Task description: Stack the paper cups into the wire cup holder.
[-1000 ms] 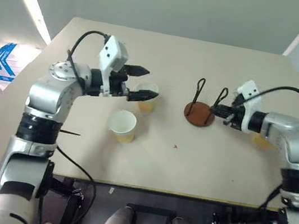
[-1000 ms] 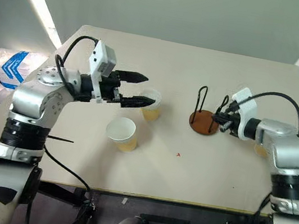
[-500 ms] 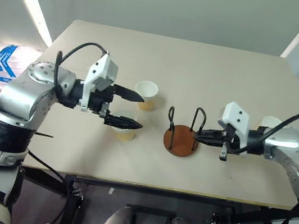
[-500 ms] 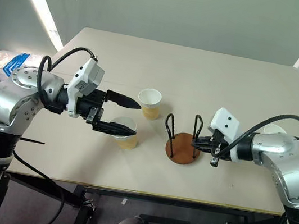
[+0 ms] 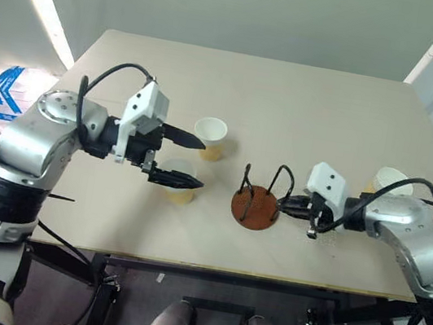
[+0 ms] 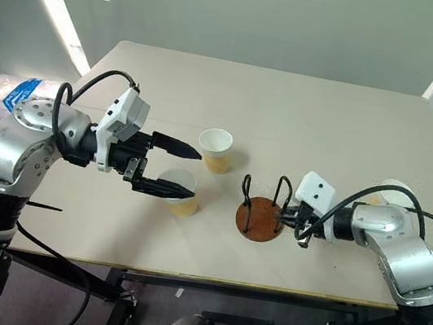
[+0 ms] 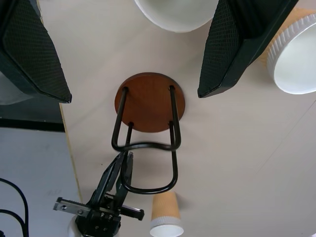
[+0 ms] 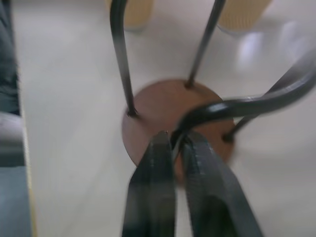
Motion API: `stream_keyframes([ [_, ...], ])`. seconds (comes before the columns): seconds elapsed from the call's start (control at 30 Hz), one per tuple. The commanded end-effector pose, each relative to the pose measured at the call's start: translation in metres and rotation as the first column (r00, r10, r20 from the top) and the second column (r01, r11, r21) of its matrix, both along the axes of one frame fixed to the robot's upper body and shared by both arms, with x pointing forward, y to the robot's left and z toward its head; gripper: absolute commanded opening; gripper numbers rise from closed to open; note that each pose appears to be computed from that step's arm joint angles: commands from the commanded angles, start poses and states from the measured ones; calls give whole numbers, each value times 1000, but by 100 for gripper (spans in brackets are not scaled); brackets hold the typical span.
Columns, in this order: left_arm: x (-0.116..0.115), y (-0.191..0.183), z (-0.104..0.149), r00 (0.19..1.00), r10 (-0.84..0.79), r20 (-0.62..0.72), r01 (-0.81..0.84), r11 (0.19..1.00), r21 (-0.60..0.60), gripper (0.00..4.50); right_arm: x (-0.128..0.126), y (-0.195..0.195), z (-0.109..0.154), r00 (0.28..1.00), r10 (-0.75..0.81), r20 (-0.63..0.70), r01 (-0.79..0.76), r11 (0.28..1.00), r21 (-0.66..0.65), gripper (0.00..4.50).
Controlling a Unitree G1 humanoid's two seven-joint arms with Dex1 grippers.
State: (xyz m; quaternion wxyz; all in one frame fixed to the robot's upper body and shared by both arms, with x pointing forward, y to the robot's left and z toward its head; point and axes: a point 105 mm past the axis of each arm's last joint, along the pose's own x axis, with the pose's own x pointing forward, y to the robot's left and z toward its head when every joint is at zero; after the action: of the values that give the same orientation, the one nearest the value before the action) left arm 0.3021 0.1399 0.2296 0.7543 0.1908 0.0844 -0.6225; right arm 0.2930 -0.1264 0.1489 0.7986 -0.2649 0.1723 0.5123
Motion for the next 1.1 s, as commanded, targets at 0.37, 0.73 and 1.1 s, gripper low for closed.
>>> stream_keyframes([
  [0.37, -8, 2, -4, 997, -19, 81, 10, 994, 107, 450, -5, -45, 25, 992, -125, 24, 125, 992, 17, 397],
  [0.73, -14, 28, -29, 973, -78, 216, -30, 890, 455, 450, -33, -49, 81, 994, -92, -57, 102, 971, 218, 397],
  [1.1, 0, 29, -45, 971, -70, 229, -57, 861, 506, 450, -41, -39, 94, 994, -67, -89, 90, 955, 282, 397],
])
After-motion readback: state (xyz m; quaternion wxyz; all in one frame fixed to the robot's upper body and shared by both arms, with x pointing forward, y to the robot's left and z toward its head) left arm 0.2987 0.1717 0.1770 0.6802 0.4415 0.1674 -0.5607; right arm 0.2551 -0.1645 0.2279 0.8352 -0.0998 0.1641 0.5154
